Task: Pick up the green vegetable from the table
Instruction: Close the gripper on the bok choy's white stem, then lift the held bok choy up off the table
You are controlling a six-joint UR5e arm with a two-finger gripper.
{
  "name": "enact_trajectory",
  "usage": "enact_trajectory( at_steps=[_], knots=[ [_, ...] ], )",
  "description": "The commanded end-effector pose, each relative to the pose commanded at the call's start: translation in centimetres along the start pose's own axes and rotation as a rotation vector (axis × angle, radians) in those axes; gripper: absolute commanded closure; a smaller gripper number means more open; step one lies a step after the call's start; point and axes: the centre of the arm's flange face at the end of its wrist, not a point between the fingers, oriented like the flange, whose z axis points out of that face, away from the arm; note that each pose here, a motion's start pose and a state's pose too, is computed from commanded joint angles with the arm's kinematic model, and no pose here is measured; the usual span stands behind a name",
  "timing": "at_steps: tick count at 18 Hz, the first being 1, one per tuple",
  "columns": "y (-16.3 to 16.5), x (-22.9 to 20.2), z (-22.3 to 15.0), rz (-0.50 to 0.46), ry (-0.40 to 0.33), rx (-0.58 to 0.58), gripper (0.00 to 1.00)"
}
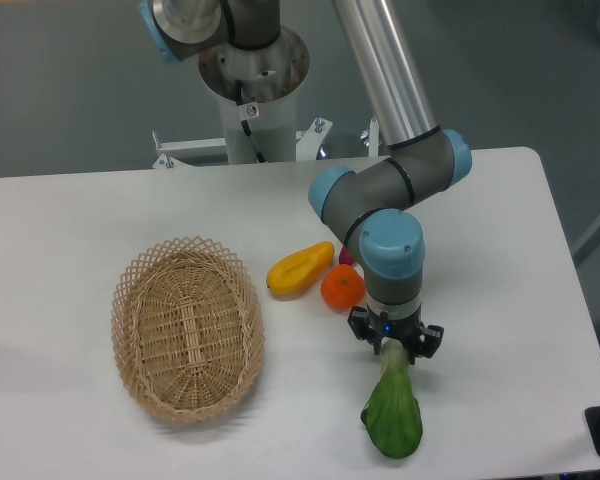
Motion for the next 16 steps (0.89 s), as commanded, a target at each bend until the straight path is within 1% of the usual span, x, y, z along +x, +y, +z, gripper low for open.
enact_trajectory(
  at_steps=[1, 4, 6, 9, 12, 14, 16],
  knots=[
    [0.0, 0.0, -0.1, -0.002, -0.001, 0.001, 0.64],
    [0.0, 0.0, -0.2, 0.004, -0.002, 0.002, 0.64],
    [-0.1, -0.3, -1.3, 0.005, -0.016, 0.014, 0.64],
    [-0.1, -0.8, -4.3, 0.002, -0.046, 0.043, 0.64],
    [0.1, -0.3, -7.8, 0.004, -0.062, 0.076, 0.64],
    [-0.4, 0.5, -10.5, 0.013, -0.039, 0.138, 0.64],
    [-0.2, 1.3, -12.7, 0.018, 0.0, 0.153, 0.64]
  ],
)
